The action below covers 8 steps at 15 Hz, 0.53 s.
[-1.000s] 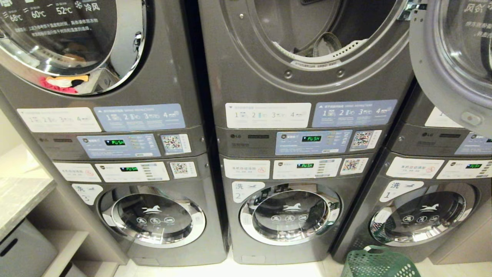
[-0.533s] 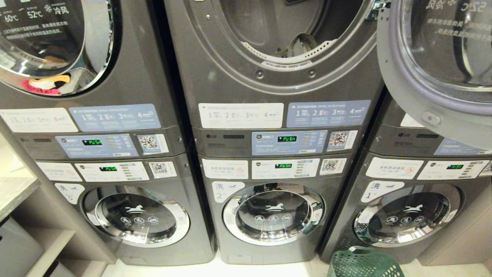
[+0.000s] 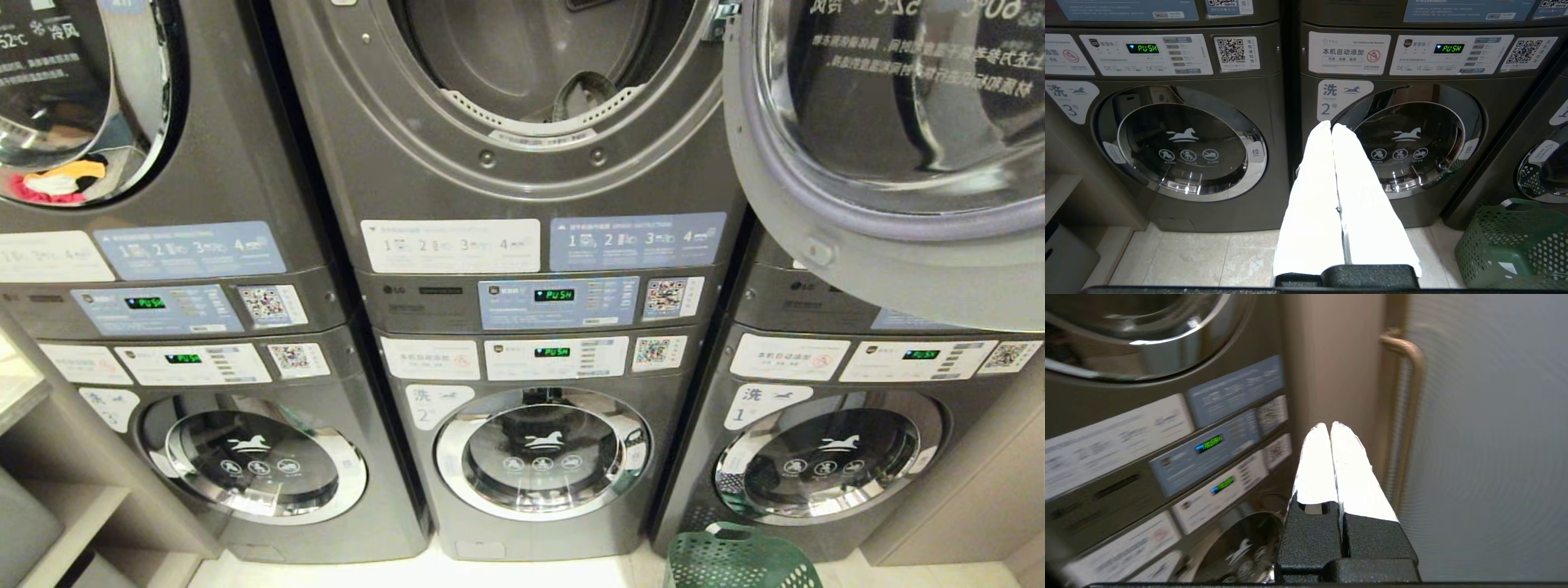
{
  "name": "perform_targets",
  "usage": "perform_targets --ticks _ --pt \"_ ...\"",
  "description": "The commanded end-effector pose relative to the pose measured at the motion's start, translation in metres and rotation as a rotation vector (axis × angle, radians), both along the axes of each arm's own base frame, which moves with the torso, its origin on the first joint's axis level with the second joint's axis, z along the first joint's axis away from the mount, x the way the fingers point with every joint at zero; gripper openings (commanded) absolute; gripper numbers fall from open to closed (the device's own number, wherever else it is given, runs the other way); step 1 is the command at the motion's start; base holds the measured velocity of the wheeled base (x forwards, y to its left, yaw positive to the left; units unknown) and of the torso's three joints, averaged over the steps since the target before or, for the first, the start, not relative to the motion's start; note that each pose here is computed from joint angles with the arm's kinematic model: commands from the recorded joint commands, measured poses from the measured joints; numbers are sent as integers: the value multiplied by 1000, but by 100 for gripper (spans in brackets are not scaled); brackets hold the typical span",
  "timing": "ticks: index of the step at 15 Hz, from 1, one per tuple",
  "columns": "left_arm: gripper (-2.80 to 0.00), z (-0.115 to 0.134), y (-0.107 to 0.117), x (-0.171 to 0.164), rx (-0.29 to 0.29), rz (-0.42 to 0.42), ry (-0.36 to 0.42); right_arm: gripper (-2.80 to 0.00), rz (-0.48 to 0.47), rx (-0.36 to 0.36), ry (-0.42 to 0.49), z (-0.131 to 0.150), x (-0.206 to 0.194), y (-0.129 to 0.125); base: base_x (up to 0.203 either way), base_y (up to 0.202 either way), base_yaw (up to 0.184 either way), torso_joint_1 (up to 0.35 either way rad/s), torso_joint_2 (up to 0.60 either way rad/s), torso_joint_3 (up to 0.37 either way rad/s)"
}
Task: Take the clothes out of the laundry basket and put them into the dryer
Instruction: Close the dryer
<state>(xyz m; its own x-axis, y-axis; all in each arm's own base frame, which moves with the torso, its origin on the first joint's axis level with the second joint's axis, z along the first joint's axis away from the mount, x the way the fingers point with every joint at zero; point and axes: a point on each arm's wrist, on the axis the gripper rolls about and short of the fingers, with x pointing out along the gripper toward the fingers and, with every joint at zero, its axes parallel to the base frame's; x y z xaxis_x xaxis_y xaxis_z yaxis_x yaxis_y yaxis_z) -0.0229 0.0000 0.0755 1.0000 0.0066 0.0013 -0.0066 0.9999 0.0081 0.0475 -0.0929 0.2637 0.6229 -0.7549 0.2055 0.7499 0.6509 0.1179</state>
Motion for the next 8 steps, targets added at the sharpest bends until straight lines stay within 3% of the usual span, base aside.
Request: perform_targets --ticks 1,2,6,8 --pt "-280 0 0 0 0 1 3 -280 123 -30 18 3 2 3 0 0 0 0 0 0" --pt "-280 0 0 0 0 0 3 -280 172 -46 30 5 2 5 0 0 0 0 0 0" --pt "-280 0 0 0 0 1 3 -280 216 -89 47 8 3 11 0 0 0 0 0 0" --pt "-280 0 0 0 0 0 2 -280 298 -127 28 15 8 21 0 0 0 0 0 0"
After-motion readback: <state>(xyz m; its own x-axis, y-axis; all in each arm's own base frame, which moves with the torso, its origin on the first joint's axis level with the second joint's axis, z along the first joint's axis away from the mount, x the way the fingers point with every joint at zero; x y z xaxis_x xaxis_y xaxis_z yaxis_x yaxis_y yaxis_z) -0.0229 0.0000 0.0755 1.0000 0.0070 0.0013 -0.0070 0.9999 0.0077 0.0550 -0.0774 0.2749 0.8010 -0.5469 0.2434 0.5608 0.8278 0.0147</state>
